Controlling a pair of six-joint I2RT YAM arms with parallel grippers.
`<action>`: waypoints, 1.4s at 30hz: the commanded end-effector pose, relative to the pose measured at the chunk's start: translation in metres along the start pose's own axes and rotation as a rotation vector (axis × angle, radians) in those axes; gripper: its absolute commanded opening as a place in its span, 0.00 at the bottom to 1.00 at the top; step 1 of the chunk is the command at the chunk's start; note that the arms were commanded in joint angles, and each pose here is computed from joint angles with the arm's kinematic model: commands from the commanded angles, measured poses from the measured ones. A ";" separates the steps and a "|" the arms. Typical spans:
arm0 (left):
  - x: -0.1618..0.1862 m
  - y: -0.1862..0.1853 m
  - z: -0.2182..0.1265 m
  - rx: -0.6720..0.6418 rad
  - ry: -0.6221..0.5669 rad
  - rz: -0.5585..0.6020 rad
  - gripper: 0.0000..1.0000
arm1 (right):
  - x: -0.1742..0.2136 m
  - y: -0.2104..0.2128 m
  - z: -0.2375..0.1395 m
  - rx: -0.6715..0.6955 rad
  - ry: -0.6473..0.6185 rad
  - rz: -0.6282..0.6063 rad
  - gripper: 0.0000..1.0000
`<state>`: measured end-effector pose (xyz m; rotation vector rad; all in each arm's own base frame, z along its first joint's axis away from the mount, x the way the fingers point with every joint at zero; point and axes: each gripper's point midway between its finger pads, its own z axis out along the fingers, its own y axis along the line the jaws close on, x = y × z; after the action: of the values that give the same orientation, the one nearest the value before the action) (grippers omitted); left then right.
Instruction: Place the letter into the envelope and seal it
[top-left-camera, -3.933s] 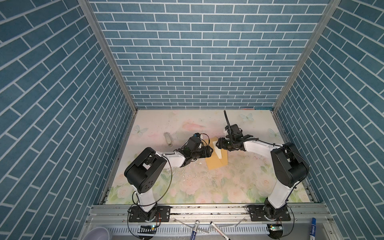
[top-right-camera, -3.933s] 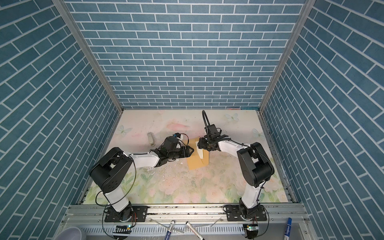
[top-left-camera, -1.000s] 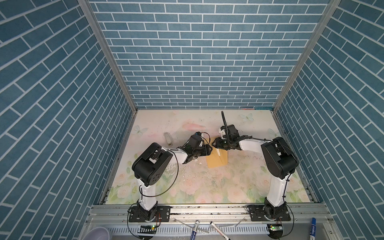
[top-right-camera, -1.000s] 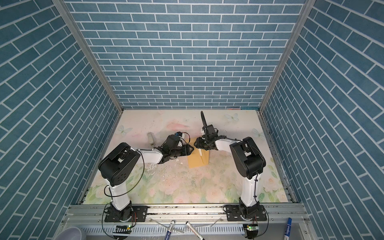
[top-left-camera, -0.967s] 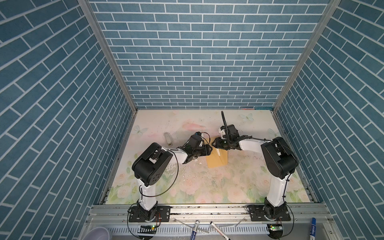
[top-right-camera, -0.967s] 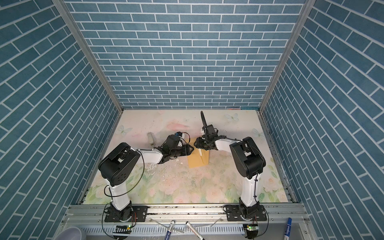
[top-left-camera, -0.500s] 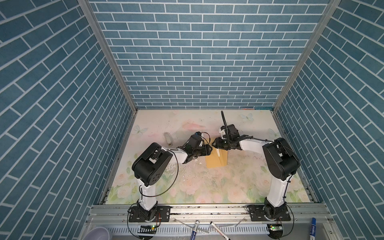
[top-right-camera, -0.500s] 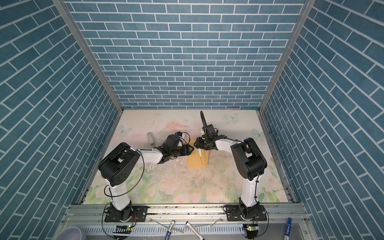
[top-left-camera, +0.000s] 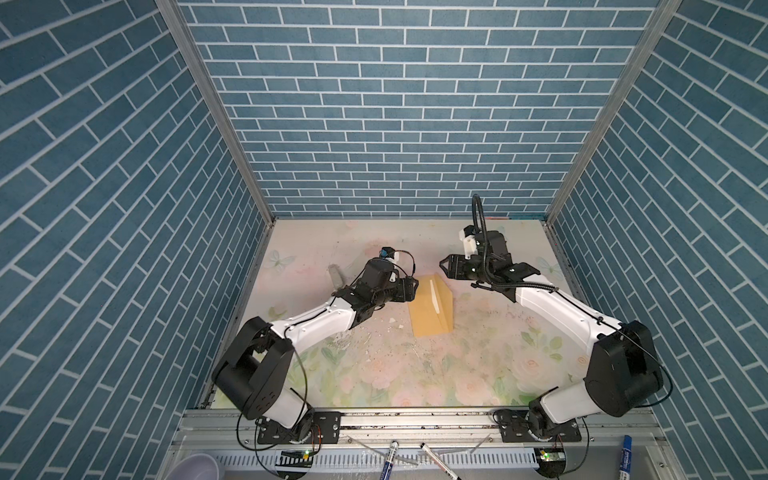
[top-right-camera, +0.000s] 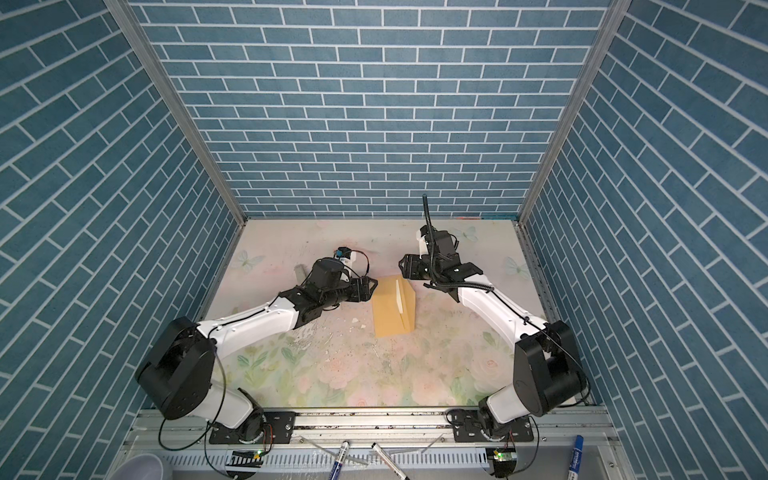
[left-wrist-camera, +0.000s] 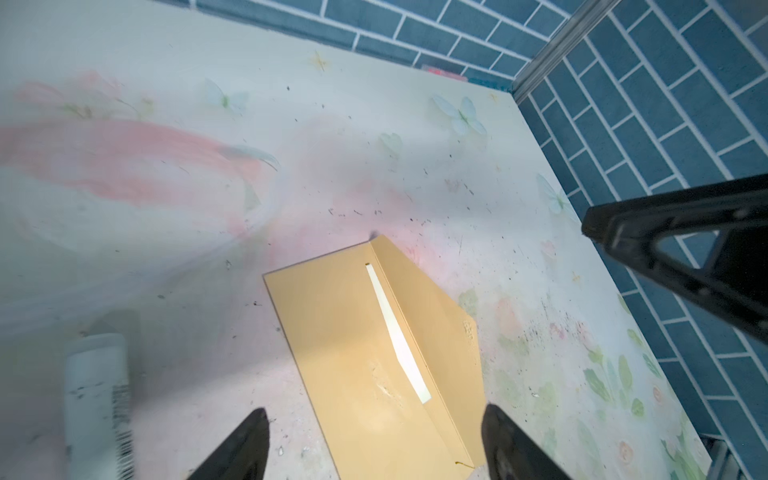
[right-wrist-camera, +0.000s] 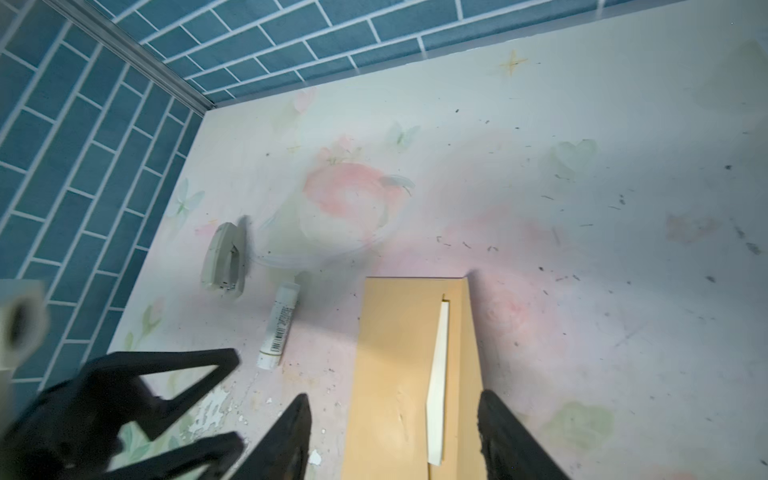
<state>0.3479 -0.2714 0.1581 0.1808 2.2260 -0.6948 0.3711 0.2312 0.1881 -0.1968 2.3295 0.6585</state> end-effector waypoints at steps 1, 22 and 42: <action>-0.003 0.022 -0.021 -0.134 -0.003 0.103 0.84 | 0.011 -0.019 -0.002 0.070 0.058 -0.035 0.66; -0.008 0.082 -0.069 -0.300 -0.103 0.131 1.00 | 0.069 -0.037 0.074 0.038 0.306 0.080 0.50; 0.035 0.119 -0.030 -0.355 0.112 0.044 0.98 | 0.088 -0.037 0.087 -0.001 0.318 0.212 0.00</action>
<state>0.3418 -0.1555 0.0992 0.1024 2.3763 -0.2396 0.3695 0.2465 0.0621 -0.1110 2.6797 0.7424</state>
